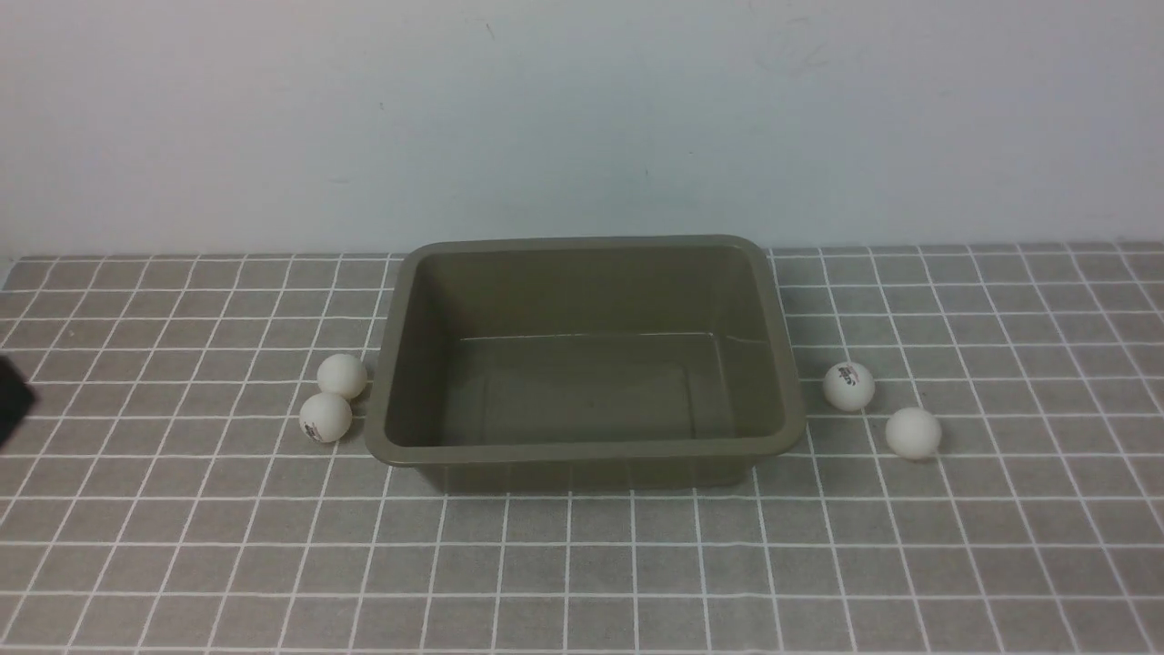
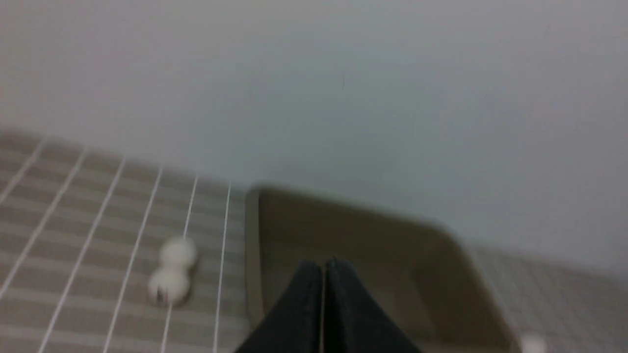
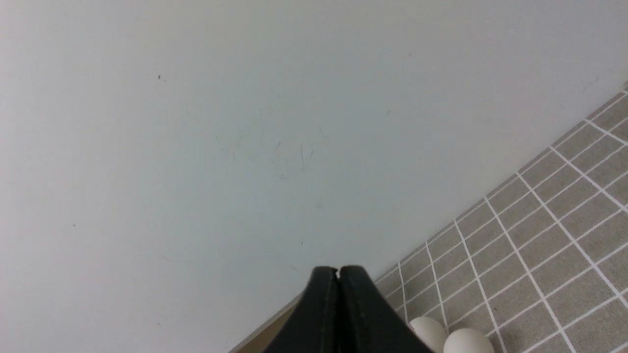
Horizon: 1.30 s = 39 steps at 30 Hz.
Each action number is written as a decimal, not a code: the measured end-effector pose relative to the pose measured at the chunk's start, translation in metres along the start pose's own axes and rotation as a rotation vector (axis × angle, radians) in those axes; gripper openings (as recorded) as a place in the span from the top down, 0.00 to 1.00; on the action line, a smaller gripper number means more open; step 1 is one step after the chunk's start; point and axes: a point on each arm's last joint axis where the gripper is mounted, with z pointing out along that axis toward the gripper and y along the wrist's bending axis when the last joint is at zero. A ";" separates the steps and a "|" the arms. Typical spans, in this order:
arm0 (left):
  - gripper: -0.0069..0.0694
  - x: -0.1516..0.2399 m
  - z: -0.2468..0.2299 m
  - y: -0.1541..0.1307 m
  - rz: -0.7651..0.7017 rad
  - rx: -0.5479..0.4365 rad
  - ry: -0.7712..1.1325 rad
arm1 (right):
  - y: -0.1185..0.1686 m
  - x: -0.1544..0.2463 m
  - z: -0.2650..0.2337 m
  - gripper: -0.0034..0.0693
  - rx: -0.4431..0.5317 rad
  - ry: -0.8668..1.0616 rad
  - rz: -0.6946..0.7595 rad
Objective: Put the table tennis balls into the box on the grey coffee tablecloth.
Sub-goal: 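Reach for and grasp a ping pong ball on the table beside the basket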
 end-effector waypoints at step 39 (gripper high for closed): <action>0.27 0.010 0.330 0.107 0.225 -0.214 0.800 | 0.114 -0.071 0.130 0.97 0.229 1.009 -0.565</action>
